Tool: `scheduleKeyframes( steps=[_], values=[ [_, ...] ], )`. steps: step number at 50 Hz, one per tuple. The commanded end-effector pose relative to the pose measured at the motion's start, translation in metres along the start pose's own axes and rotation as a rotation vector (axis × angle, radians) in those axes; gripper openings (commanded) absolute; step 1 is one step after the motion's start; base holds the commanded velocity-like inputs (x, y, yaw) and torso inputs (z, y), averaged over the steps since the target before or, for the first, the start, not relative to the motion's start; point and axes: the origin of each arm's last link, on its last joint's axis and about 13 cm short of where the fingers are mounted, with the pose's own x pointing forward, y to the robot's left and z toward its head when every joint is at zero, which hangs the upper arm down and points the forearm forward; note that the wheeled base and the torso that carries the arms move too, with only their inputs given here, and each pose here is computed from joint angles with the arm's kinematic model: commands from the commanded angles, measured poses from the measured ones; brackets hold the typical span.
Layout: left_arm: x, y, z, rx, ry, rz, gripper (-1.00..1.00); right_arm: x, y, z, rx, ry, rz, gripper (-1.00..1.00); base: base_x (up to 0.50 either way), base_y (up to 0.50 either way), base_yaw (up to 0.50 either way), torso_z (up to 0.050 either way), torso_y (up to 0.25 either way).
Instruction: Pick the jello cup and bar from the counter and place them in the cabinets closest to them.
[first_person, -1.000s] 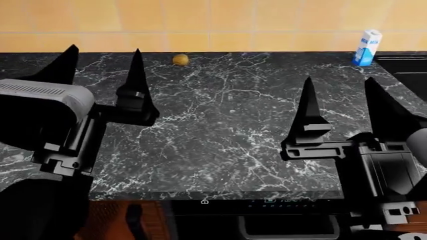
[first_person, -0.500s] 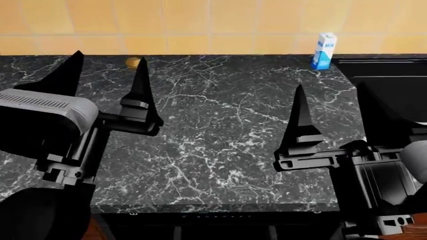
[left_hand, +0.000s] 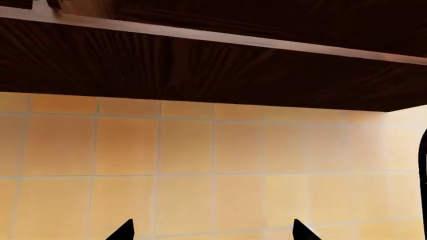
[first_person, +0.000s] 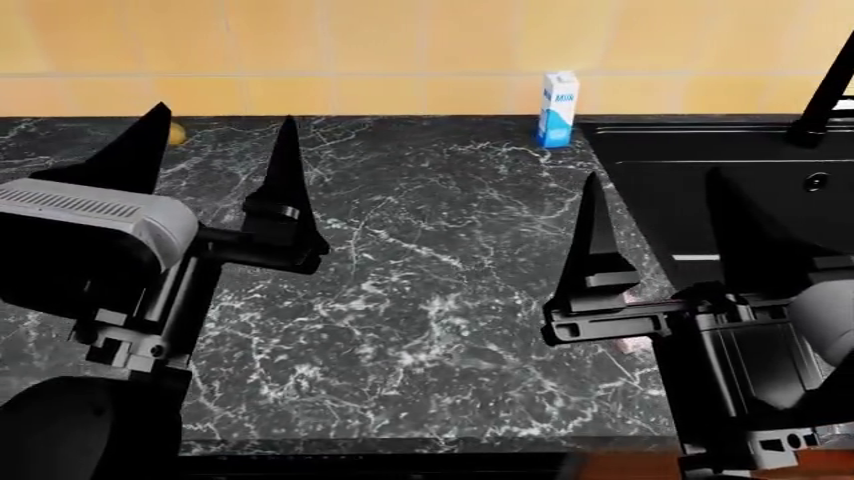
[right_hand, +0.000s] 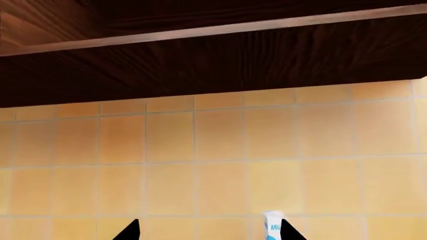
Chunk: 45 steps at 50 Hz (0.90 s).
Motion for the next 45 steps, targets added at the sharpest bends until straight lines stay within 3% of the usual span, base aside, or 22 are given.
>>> scheduleKeyframes(
  steps=[1, 10, 25, 35, 45],
  values=[
    [0.000, 0.000, -0.001, -0.004, 0.004, -0.004, 1.00, 0.001, 0.001, -0.001, 0.011, 0.010, 0.004, 1.00, 0.00, -0.50, 0.00, 0.000, 0.000],
    [0.000, 0.000, 0.000, -0.007, 0.005, -0.005, 1.00, 0.001, 0.002, -0.002, -0.012, 0.040, -0.006, 1.00, 0.02, -0.48, 0.00, 0.000, 0.000],
    [-0.001, -0.001, 0.001, -0.007, 0.012, -0.007, 1.00, 0.006, 0.000, -0.012, -0.101, 0.335, 0.018, 1.00, 0.00, 0.00, 0.00, 0.000, 0.000],
    [0.000, -0.003, -0.001, -0.013, 0.021, -0.023, 1.00, 0.007, -0.004, -0.007, -0.116, 0.393, 0.033, 1.00, 0.00, 0.00, 0.00, 0.000, 0.000],
    [0.000, -0.002, -0.002, -0.016, 0.024, -0.023, 1.00, 0.014, -0.014, -0.007, -0.175, 0.557, 0.056, 1.00, 0.00, 0.00, 0.00, 0.000, 0.000]
  ],
)
